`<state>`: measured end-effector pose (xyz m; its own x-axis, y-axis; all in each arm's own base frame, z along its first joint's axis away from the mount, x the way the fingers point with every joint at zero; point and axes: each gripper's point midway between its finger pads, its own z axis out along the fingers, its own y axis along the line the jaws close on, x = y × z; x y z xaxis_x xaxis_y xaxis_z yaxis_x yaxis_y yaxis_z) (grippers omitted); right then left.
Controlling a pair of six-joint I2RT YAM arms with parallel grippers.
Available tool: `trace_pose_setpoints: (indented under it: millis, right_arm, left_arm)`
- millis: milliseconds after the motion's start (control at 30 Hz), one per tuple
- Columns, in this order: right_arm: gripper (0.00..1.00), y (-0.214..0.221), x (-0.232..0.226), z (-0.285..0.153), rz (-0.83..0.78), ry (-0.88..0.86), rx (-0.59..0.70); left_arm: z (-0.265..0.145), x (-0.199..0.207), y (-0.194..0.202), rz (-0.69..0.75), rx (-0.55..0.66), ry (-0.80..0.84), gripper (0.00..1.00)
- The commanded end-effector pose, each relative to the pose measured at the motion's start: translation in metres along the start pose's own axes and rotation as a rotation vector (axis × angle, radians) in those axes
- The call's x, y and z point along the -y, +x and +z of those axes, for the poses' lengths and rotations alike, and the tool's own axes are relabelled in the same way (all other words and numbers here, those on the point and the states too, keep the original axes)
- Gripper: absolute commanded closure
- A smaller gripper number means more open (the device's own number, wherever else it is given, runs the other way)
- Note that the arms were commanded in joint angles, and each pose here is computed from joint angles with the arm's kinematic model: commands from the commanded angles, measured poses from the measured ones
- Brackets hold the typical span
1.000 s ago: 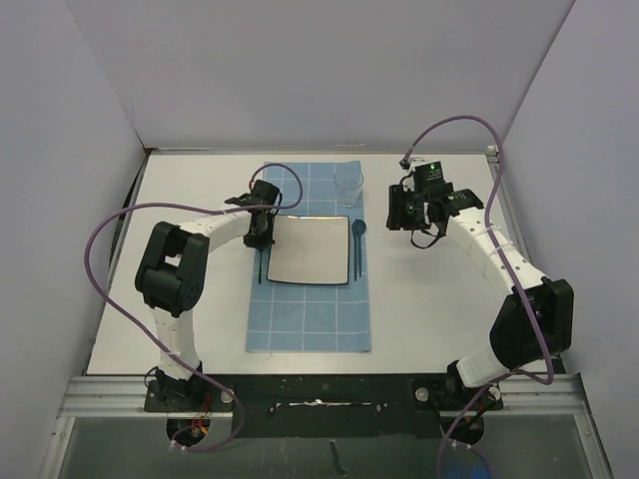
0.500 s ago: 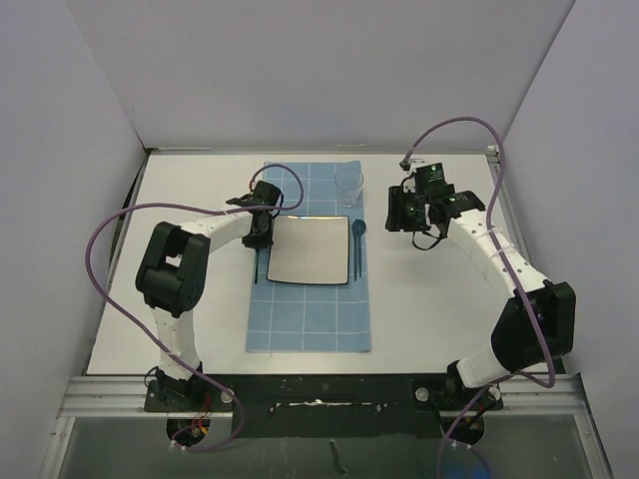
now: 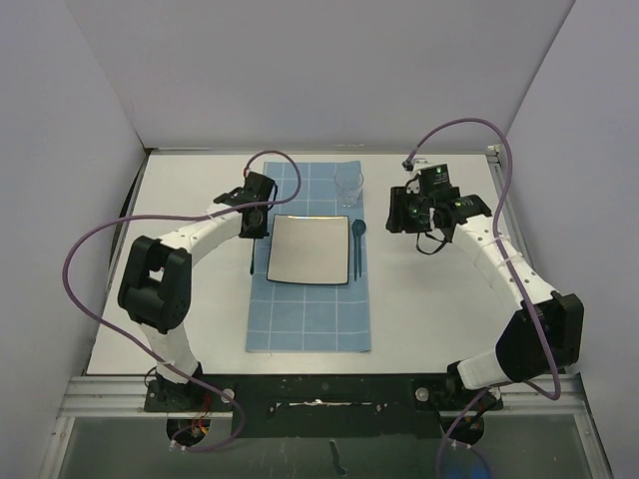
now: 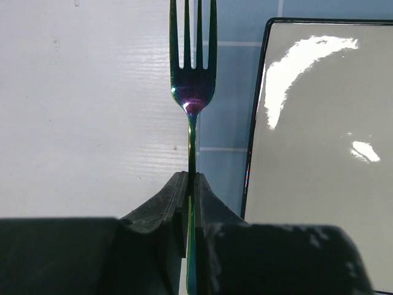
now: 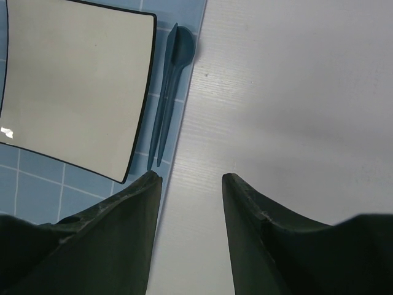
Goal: Set the dinner table for one person
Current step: Adjust the fork on the napkin.
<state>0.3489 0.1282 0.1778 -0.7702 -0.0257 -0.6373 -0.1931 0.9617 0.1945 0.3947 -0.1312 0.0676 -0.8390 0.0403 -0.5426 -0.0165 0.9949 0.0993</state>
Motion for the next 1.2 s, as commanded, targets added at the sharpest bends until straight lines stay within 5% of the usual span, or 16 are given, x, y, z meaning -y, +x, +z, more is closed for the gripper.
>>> trace_pose_setpoints:
  millis: [0, 1167]
  right_arm:
    - [0.55, -0.012, -0.005, -0.015, 0.004, -0.024, 0.064]
    - [0.55, -0.009, 0.015, -0.009, 0.007, 0.017, 0.042]
  left_arm:
    - [-0.023, 0.001, -0.017, -0.012, 0.075, 0.027, 0.97]
    - [0.029, 0.034, -0.003, -0.021, -0.008, 0.086, 1.0]
